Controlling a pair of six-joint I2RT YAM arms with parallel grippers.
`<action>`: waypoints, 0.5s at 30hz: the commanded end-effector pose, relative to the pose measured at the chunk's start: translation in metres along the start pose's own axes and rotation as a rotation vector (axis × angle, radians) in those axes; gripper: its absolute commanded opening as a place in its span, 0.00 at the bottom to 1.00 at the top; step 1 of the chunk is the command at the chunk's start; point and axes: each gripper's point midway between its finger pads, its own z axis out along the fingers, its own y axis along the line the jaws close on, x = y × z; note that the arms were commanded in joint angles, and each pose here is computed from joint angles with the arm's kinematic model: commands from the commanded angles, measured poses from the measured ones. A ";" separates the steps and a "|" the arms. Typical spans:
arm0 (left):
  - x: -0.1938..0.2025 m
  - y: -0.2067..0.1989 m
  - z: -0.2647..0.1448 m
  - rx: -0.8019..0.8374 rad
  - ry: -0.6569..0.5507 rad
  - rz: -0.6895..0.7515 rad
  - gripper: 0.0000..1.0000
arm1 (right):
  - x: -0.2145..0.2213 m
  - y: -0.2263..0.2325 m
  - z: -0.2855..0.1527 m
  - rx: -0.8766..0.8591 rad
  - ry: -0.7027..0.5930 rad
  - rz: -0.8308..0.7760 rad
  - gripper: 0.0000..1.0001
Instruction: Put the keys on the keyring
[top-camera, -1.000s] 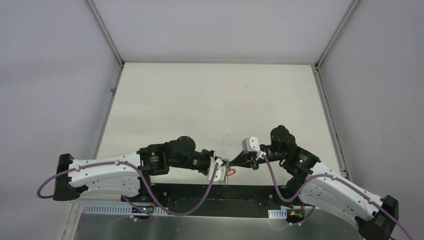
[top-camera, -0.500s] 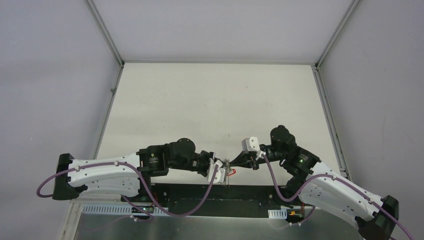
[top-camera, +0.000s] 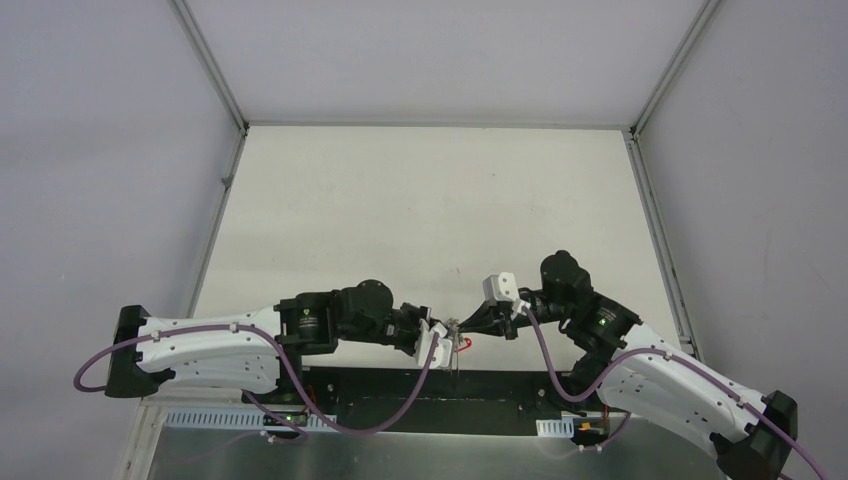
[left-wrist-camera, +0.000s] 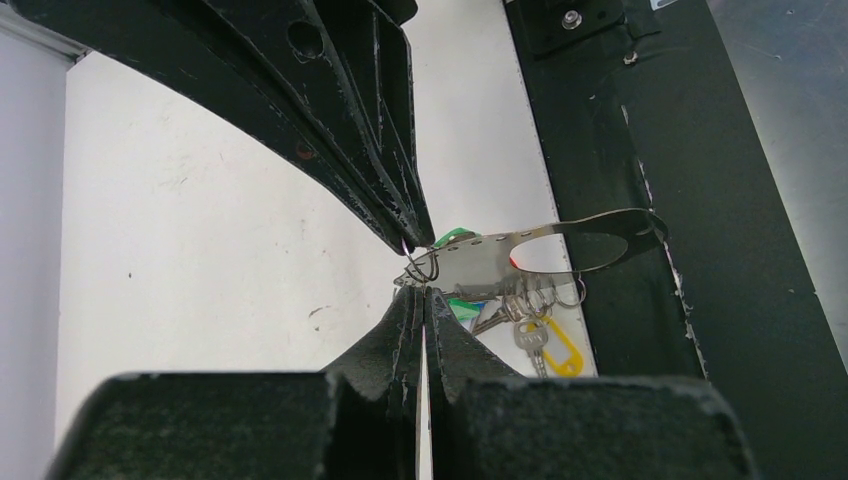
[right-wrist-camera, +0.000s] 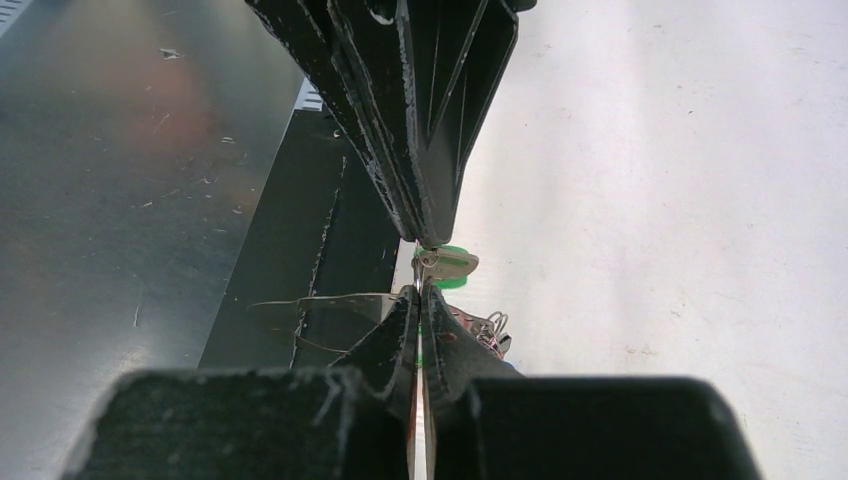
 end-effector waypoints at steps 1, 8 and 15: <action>0.002 -0.006 0.003 0.011 0.006 0.009 0.00 | -0.037 -0.009 -0.003 0.033 -0.077 -0.087 0.00; 0.005 -0.007 0.002 0.007 0.020 0.004 0.03 | -0.038 -0.009 -0.004 0.036 -0.079 -0.087 0.00; -0.006 0.012 -0.011 -0.107 -0.010 -0.088 0.74 | -0.037 -0.009 -0.005 0.039 -0.080 -0.087 0.00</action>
